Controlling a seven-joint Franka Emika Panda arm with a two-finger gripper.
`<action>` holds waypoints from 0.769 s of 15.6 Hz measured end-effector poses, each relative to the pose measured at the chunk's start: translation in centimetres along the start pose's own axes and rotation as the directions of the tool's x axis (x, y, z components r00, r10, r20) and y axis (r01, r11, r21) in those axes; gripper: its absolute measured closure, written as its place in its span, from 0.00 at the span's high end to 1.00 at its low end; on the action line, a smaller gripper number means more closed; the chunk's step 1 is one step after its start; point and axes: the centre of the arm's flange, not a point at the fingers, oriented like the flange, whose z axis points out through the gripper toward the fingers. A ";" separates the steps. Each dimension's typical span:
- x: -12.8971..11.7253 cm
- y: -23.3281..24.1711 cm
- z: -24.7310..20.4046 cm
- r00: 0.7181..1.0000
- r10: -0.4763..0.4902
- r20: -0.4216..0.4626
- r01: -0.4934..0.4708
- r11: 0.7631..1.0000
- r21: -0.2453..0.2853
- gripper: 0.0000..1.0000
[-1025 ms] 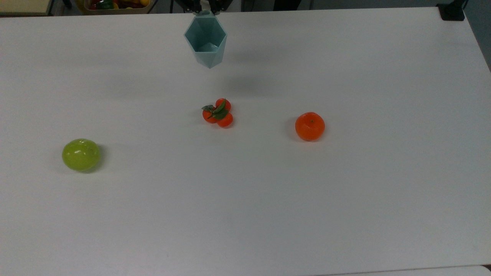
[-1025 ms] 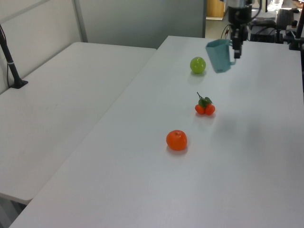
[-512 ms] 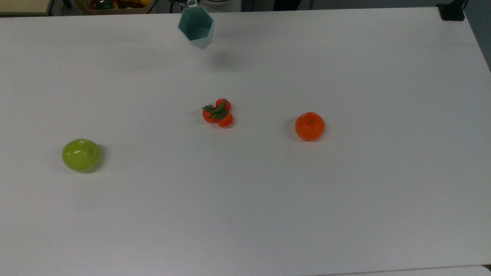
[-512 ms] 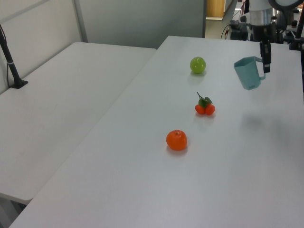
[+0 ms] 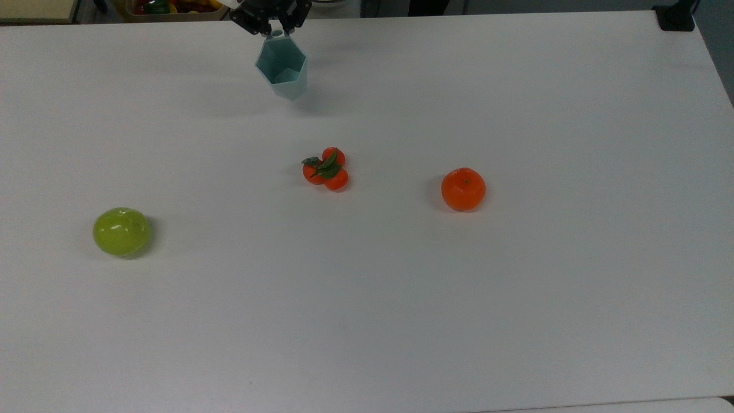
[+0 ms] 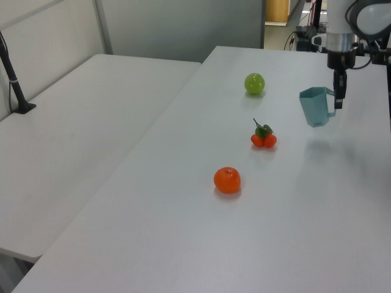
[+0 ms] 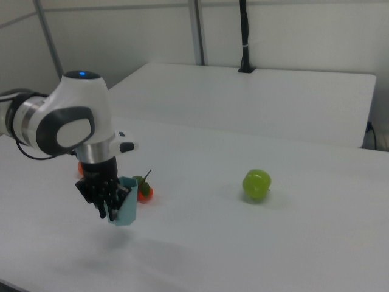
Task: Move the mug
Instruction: 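Lower the mug onto the table beyond the tomato cluster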
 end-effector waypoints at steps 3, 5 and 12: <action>-0.5 0.6 2.6 0.999 0.014 -0.050 -0.015 1.000 -0.012 0.23; -0.9 0.8 4.3 0.997 0.023 -0.073 -0.024 1.000 -0.018 0.23; -0.9 1.0 6.3 0.996 0.027 -0.089 -0.029 0.999 -0.026 0.23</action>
